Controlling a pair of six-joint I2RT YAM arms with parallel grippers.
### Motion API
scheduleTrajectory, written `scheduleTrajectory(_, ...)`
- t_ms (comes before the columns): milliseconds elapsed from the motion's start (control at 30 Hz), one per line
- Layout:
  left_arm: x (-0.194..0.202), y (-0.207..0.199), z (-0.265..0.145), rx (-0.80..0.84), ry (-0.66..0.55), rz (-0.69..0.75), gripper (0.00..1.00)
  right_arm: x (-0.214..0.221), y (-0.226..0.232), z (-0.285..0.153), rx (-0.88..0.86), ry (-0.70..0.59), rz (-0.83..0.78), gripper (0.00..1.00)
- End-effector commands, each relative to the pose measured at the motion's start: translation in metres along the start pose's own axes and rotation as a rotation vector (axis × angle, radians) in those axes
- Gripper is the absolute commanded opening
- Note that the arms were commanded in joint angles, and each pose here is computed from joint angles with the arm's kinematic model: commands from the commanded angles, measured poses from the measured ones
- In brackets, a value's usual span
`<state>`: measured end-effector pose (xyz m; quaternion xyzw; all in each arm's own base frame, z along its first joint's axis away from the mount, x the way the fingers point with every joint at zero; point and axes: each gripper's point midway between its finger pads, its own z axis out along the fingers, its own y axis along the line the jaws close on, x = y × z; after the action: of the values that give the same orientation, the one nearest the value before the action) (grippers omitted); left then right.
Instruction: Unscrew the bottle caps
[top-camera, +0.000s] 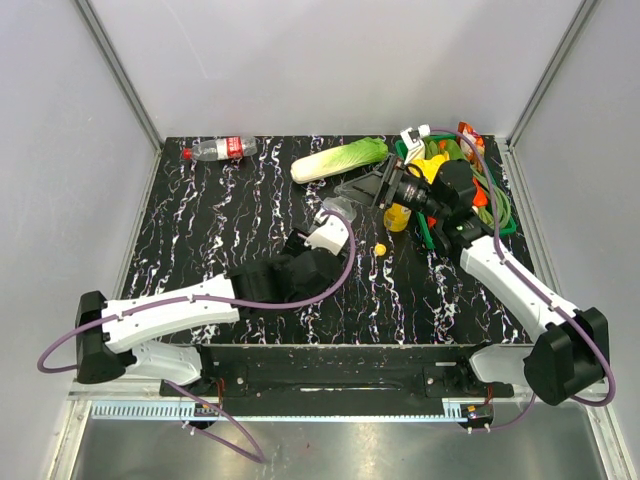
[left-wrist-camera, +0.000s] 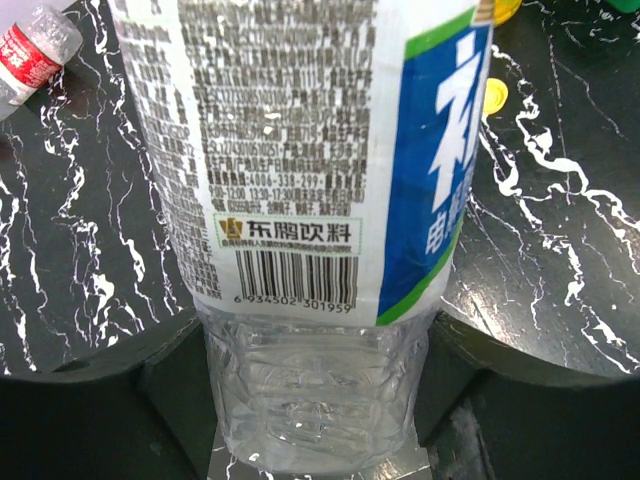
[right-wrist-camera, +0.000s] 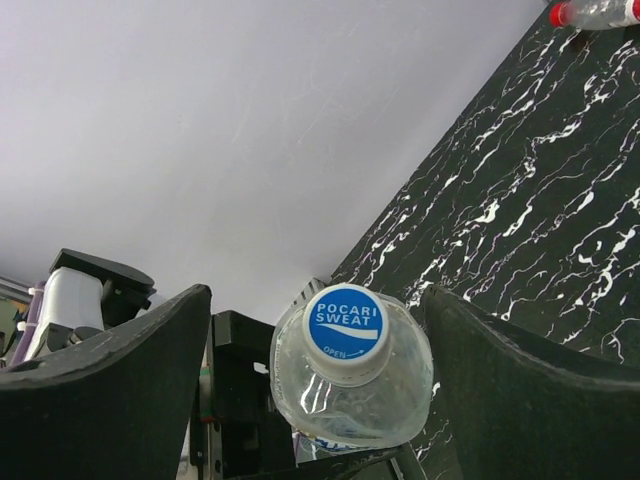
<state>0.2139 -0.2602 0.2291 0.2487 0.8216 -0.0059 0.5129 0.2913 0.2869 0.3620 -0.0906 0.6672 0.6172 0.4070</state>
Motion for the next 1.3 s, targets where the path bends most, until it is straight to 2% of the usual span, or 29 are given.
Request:
scheduleTrajectory(0,-0.024,0.007,-0.007,-0.046,-0.058,-0.031,0.08,-0.013,0.024,0.0,-0.065,-0.007,-0.024,0.89)
scheduleTrajectory(33,-0.024,0.006,-0.006,-0.045,-0.057,-0.026,0.08,-0.012,0.024,0.0,-0.068,-0.003,-0.025,0.86)
scheduleTrajectory(233,-0.023,0.004,-0.006,-0.045,-0.053,-0.014,0.08,-0.009,0.023,0.003,-0.08,0.021,-0.005,0.57)
scheduleTrajectory(433,-0.019,0.004,-0.005,-0.047,-0.046,-0.007,0.08,-0.009,0.021,0.003,-0.078,0.022,0.0,0.4)
scheduleTrajectory(667,-0.012,0.001,-0.003,-0.038,-0.031,0.008,0.06,-0.006,0.02,0.003,-0.078,0.026,-0.008,0.02)
scheduleTrajectory(833,-0.007,-0.006,0.001,0.029,-0.021,-0.022,0.05,-0.006,0.02,0.002,-0.083,0.028,-0.02,0.0)
scheduleTrajectory(1267,-0.02,-0.023,-0.013,0.551,-0.112,-0.307,0.05,0.0,0.038,-0.005,-0.179,0.052,-0.093,0.0)
